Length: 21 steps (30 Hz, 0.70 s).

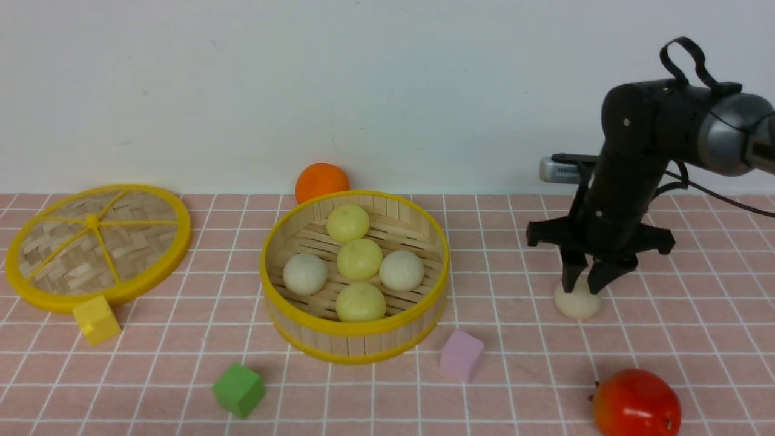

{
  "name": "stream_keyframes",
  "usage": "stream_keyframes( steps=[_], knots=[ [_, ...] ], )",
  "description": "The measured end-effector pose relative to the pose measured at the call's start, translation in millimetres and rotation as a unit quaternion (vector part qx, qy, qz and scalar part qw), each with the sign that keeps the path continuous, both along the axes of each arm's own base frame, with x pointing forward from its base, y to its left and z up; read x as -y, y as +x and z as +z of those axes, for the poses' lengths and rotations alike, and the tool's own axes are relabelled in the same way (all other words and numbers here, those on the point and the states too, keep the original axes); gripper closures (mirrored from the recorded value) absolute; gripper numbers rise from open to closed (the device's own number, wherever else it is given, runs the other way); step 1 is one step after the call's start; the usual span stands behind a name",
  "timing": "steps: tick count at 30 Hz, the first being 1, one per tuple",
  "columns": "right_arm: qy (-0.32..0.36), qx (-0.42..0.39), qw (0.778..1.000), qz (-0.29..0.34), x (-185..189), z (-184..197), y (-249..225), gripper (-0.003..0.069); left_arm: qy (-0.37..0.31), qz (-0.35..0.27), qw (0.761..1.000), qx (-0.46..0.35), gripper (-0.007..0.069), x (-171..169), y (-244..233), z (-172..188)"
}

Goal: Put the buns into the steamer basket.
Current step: Use the right arm to grab a steamed stuffed bun

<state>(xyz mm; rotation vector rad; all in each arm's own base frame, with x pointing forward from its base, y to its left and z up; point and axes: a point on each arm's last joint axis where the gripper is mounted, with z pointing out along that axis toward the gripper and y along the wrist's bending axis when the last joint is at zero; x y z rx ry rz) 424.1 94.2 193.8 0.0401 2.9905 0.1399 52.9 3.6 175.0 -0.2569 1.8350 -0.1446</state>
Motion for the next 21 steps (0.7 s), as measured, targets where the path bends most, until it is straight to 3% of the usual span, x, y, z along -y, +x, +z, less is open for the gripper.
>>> stream_keyframes(
  steps=[12, 21],
  knots=[
    [0.007, 0.019, 1.000, -0.019, 12.0, 0.1, 6.1, 0.0384, 0.000, 0.000, 1.000, 0.000, 0.0454, 0.0, 0.0, 0.0],
    [0.027, 0.005, 0.999, -0.028, 8.1, -8.3, 6.9, 0.0442, 0.000, 0.000, 1.000, 0.000, 0.0454, 0.0, 0.0, 0.0]
  ],
)
